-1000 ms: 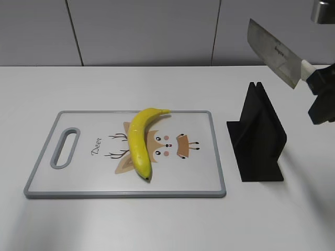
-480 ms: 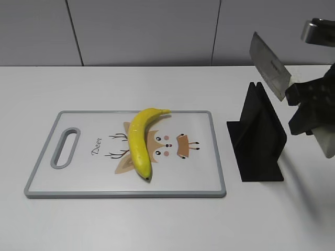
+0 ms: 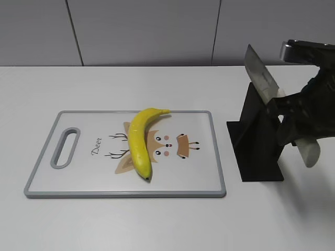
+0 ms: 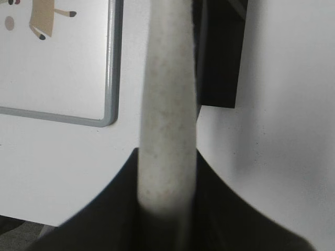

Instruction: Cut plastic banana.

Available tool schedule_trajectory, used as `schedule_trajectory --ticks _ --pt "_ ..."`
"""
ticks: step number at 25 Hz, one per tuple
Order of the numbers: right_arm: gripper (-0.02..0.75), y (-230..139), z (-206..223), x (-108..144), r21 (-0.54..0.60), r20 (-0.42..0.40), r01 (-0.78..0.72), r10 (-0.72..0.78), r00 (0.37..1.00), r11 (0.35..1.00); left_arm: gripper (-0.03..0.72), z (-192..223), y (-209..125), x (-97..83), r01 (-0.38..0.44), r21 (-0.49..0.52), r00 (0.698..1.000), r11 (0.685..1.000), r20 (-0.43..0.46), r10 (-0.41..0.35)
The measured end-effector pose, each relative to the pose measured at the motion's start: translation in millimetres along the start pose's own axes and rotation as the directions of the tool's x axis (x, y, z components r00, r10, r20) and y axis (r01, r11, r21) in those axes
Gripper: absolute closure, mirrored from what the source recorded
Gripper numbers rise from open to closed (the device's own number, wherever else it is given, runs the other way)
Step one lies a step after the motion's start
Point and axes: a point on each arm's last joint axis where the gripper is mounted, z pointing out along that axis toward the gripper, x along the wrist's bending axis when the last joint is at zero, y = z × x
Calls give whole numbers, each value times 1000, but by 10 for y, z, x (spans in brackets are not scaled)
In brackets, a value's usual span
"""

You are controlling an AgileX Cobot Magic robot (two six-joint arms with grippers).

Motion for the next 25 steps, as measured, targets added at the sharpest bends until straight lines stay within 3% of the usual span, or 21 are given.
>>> schedule_trajectory --ticks 4,25 --pt "559 -18 33 45 -5 46 -6 7 999 1000 114 -89 -112 -20 -2 -86 1000 996 -5 1" --pt "559 -72 17 47 21 90 -94 91 992 995 136 -97 -123 -24 -1 -92 1000 996 -2 0"
